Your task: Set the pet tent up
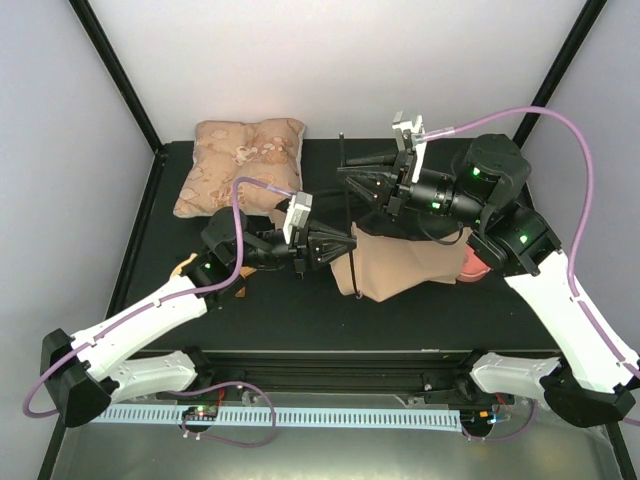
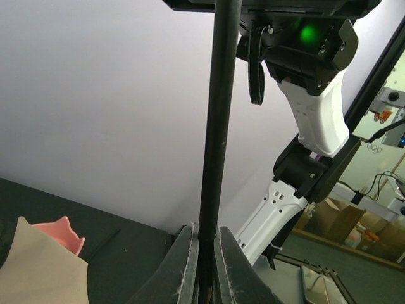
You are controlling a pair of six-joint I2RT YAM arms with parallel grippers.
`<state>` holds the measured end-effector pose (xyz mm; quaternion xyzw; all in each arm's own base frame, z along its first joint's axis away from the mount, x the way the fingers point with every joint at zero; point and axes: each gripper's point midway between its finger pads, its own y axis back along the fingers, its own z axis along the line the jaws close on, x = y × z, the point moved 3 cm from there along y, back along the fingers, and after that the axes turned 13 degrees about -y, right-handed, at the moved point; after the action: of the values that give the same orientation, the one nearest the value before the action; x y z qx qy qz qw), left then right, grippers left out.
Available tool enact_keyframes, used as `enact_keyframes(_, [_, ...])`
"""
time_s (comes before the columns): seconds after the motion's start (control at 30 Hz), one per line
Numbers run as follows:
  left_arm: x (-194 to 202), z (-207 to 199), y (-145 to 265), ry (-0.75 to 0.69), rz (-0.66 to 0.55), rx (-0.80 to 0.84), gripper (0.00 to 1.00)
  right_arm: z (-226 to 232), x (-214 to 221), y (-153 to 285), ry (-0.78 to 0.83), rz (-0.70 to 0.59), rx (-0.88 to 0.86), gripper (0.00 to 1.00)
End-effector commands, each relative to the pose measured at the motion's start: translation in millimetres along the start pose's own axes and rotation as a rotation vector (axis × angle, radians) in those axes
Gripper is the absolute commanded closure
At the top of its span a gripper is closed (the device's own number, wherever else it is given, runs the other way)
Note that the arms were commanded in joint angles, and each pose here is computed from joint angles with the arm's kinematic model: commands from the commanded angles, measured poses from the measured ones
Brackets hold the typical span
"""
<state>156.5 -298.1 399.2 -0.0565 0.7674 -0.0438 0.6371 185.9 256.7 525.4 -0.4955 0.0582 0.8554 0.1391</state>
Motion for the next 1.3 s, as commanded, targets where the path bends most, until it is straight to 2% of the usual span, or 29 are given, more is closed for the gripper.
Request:
enact_keyframes(0.0, [14,1,-1,0.079,0.046,0.001,0.98,6,1,2,-0.004,0.004,-0.035,0.77])
enact_keyframes(0.1, [14,1,-1,0.08,0.048,0.004,0.98,5,3,1,-0.008,0.011,-0.04,0.82])
enact_keyframes(0.2, [15,1,-1,0.081,0.048,0.003,0.99,5,5,1,-0.008,0.016,-0.041,0.96])
enact_keyframes(0.27, [14,1,-1,0.076,0.047,0.003,0.98,5,6,3,-0.005,0.017,-0.037,0.99])
enact_keyframes(0.3, [14,0,-1,0.07,0.046,0.004,0.92,5,7,4,-0.005,0.013,-0.031,0.99])
enact_keyframes(0.4, [12,2,4,0.039,0.053,-0.041,0.56,5,13,12,-0.01,0.003,-0.025,0.99])
enact_keyframes(0.43, [10,5,7,0.026,0.053,-0.084,0.49,6,16,16,-0.016,0.002,-0.029,0.99])
enact_keyframes(0.63, [-1,34,49,0.026,0.049,-0.374,0.31,15,39,39,-0.044,-0.005,-0.064,0.99])
enact_keyframes(0.77, [6,55,58,0.106,0.111,-0.457,0.22,17,54,47,-0.058,0.028,-0.087,0.99])
enact_keyframes(0.93, [45,77,40,0.248,0.244,-0.426,0.2,18,67,51,-0.056,0.063,-0.115,0.99])
enact_keyframes(1.03, [62,89,33,0.278,0.296,-0.409,0.21,21,70,53,-0.055,0.075,-0.137,0.99])
enact_keyframes(1.17, [63,97,28,0.178,0.321,-0.29,0.2,23,73,55,-0.046,0.085,-0.146,0.99])
enact_keyframes(1.27, [64,103,32,0.007,0.346,-0.239,0.19,24,74,56,-0.042,0.095,-0.153,0.99])
